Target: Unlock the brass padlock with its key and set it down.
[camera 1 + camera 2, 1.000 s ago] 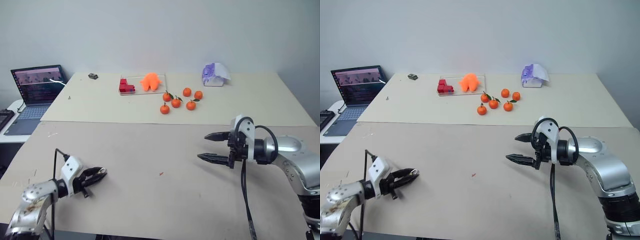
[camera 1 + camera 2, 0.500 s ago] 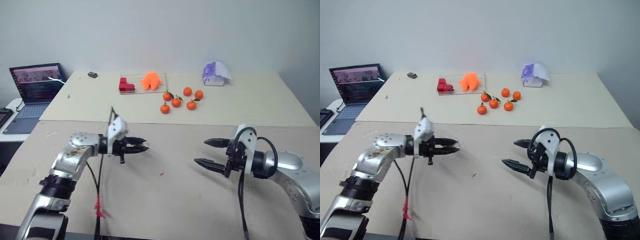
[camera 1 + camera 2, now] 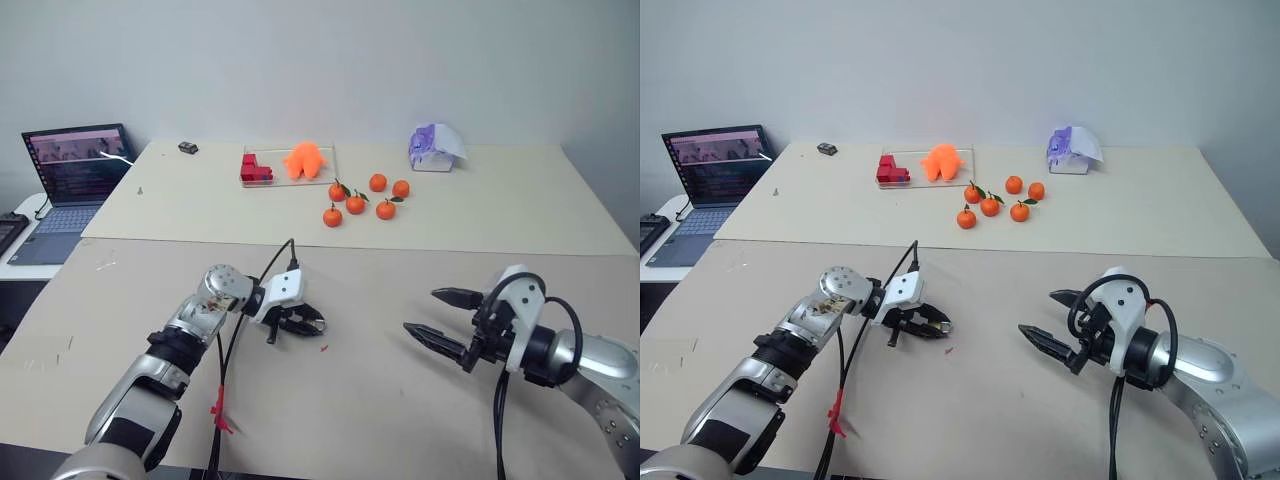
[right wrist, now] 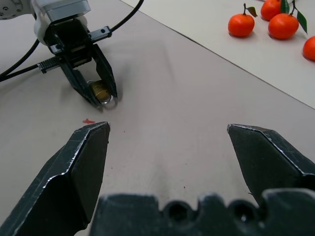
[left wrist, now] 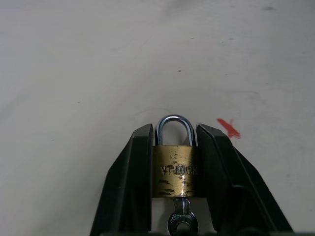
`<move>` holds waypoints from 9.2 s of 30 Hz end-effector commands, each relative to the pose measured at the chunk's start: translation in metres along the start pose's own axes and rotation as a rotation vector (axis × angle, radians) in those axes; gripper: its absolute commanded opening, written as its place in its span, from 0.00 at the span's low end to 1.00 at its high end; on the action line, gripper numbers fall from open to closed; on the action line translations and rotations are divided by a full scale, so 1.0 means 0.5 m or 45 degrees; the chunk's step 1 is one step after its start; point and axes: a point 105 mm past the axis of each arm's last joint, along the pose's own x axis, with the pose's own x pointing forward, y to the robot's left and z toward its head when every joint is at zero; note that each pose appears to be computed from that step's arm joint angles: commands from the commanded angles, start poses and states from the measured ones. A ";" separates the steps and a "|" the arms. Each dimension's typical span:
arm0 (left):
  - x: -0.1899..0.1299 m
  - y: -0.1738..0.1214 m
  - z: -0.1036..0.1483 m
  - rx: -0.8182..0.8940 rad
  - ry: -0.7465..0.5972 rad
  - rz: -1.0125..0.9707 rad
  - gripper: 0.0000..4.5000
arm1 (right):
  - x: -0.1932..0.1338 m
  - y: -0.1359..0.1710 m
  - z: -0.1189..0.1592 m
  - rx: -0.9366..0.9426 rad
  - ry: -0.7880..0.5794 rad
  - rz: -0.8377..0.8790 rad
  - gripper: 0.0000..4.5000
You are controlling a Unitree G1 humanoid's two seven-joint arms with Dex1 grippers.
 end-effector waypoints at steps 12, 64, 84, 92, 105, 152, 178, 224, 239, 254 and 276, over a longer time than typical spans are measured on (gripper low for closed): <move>-0.145 0.022 0.077 0.057 -0.147 0.186 0.98 | 0.036 0.011 0.040 -0.120 -0.026 0.219 1.00; -0.330 -0.069 0.015 -0.062 -0.008 0.769 0.98 | 0.347 0.070 -0.045 -0.294 0.012 0.594 1.00; -0.328 -0.051 0.019 -0.041 -0.015 0.760 0.98 | 0.350 0.107 -0.047 -0.261 0.001 0.627 1.00; -0.330 -0.048 0.020 -0.037 -0.016 0.774 1.00 | 0.347 0.092 -0.064 -0.253 0.045 0.585 0.79; -0.327 -0.034 0.021 -0.092 -0.054 0.785 1.00 | 0.334 0.076 -0.045 -0.259 0.006 0.550 0.20; -0.076 -0.039 0.184 -0.781 -0.555 0.007 0.42 | 0.116 -0.004 0.118 -1.020 -0.011 0.230 0.20; -0.075 0.000 0.210 -0.832 -0.673 0.029 0.12 | 0.086 0.042 0.152 -0.921 -0.045 0.274 0.20; -0.062 -0.004 0.231 -0.802 -0.711 -0.044 0.01 | 0.086 0.048 0.164 -0.928 -0.047 0.279 0.20; -0.045 0.016 0.189 -0.318 -0.509 0.176 0.01 | 0.088 0.046 0.171 -0.912 -0.061 0.278 0.20; -0.032 0.055 0.149 -0.466 -0.534 0.253 0.07 | 0.091 0.050 0.173 -0.898 -0.066 0.279 0.20; -0.100 -0.033 0.250 -1.147 -0.875 -0.225 0.72 | 0.092 0.042 0.165 -0.908 -0.035 0.289 0.20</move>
